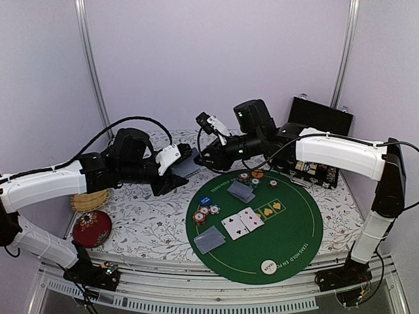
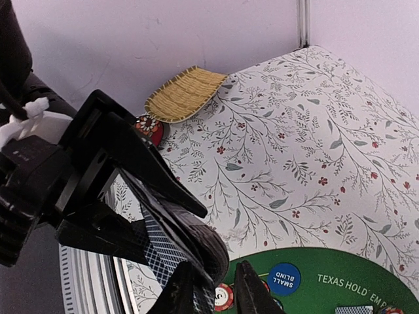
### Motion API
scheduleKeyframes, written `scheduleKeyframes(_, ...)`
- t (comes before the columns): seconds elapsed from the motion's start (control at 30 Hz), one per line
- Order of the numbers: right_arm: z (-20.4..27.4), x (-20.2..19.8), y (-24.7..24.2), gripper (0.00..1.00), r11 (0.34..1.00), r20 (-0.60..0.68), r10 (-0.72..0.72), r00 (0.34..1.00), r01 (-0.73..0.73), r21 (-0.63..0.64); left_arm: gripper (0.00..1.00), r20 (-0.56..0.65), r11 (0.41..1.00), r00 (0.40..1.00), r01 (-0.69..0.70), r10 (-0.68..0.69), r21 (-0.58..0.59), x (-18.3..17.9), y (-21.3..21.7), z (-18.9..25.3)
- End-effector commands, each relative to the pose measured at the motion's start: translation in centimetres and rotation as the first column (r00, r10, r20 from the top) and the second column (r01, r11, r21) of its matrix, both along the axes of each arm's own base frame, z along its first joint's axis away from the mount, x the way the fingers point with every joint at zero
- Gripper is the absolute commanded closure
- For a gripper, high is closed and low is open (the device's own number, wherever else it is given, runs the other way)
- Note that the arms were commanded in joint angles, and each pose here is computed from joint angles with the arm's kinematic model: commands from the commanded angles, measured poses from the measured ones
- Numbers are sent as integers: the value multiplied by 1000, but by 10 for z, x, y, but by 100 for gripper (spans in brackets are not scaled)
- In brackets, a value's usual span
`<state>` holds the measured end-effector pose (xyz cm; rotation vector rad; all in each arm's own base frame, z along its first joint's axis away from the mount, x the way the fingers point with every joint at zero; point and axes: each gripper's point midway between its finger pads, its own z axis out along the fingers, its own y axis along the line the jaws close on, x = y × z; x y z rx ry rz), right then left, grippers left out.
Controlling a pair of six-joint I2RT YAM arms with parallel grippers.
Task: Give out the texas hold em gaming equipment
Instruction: Adjust the poker card at the face-down deck piles.
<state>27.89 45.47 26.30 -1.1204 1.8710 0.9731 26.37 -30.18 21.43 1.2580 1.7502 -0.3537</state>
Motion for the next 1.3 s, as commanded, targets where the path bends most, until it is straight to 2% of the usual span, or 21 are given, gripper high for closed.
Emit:
scheduleKeyframes(0.0, 11, 3, -15, 79, 998, 37, -57, 998, 58, -22, 55, 17, 1000, 1000, 7, -7, -26, 0, -2, 7)
scheduleKeyframes(0.13, 7, 2, -16, 93, 998, 30, -57, 998, 58, -33, 55, 16, 1000, 1000, 9, -8, -25, 0, -2, 7)
scheduleKeyframes(0.23, 4, 4, -17, 97, 997, 27, -68, 997, 69, -47, 55, 17, 1000, 1000, 7, -7, -24, 0, -2, 7)
scheduleKeyframes(0.57, 15, 5, -32, 98, 994, 74, -83, 994, 88, -65, 55, 20, 1000, 1000, 6, -5, -23, 0, -2, 7)
scheduleKeyframes(0.93, 10, -4, -24, 93, 999, 30, -22, 999, 23, -44, 55, 15, 1000, 1000, 8, -8, -24, 0, -2, 6)
scheduleKeyframes(1.13, 7, -2, -25, 89, 998, 27, -33, 999, 34, -50, 55, 16, 1000, 1000, 10, -10, -26, 0, -3, 7)
scheduleKeyframes(1.27, 3, 0, -25, 90, 997, 27, -42, 999, 43, -60, 55, 15, 1000, 1000, 11, -11, -26, 0, -3, 7)
